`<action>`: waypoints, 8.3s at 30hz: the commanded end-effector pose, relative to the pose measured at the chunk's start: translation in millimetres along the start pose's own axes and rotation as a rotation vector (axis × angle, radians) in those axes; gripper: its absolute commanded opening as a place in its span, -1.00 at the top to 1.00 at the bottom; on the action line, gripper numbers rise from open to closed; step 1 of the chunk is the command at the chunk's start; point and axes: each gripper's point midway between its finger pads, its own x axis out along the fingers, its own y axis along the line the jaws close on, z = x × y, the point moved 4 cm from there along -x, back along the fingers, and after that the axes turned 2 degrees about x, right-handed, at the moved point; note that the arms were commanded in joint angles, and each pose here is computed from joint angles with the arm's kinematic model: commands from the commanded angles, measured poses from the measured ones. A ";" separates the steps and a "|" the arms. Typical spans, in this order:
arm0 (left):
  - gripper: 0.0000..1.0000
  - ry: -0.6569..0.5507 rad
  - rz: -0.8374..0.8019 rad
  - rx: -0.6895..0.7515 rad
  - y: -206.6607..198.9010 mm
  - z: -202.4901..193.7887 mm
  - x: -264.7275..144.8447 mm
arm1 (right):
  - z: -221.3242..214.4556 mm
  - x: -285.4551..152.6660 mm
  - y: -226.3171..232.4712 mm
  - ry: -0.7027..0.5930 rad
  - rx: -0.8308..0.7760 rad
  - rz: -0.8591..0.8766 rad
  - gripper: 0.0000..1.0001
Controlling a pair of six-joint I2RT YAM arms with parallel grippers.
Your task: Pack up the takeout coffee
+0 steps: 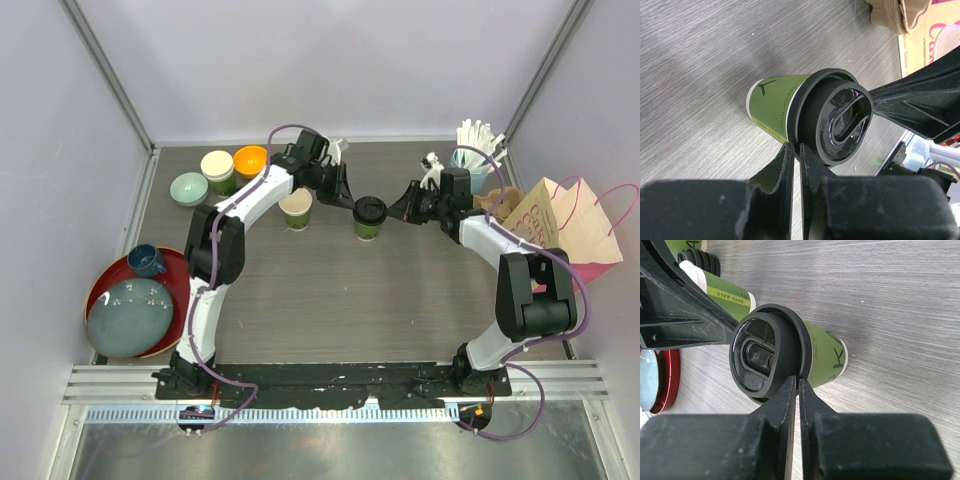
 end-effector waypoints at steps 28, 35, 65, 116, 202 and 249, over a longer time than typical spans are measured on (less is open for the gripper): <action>0.24 0.014 0.095 0.146 -18.1 21.4 -24.6 | 35.9 -25.0 35.0 0.061 -0.090 -0.047 0.48; -0.06 -0.012 0.150 0.401 -54.2 33.4 -104.0 | 52.4 -53.6 47.7 -0.003 -0.165 -0.108 0.36; 0.01 -0.193 0.829 0.314 170.3 34.9 -210.6 | 34.6 -79.4 48.6 -0.025 -0.288 -0.192 0.31; 0.31 0.267 0.711 0.651 250.7 45.6 -185.8 | 15.3 -64.4 54.6 0.078 -0.334 -0.150 0.31; 1.00 0.136 0.584 0.544 67.9 50.9 -151.4 | 3.5 -63.0 54.1 0.132 -0.348 -0.185 0.30; 1.00 0.089 0.628 0.625 48.1 62.3 -167.5 | -2.6 -60.3 55.8 0.160 -0.367 -0.184 0.30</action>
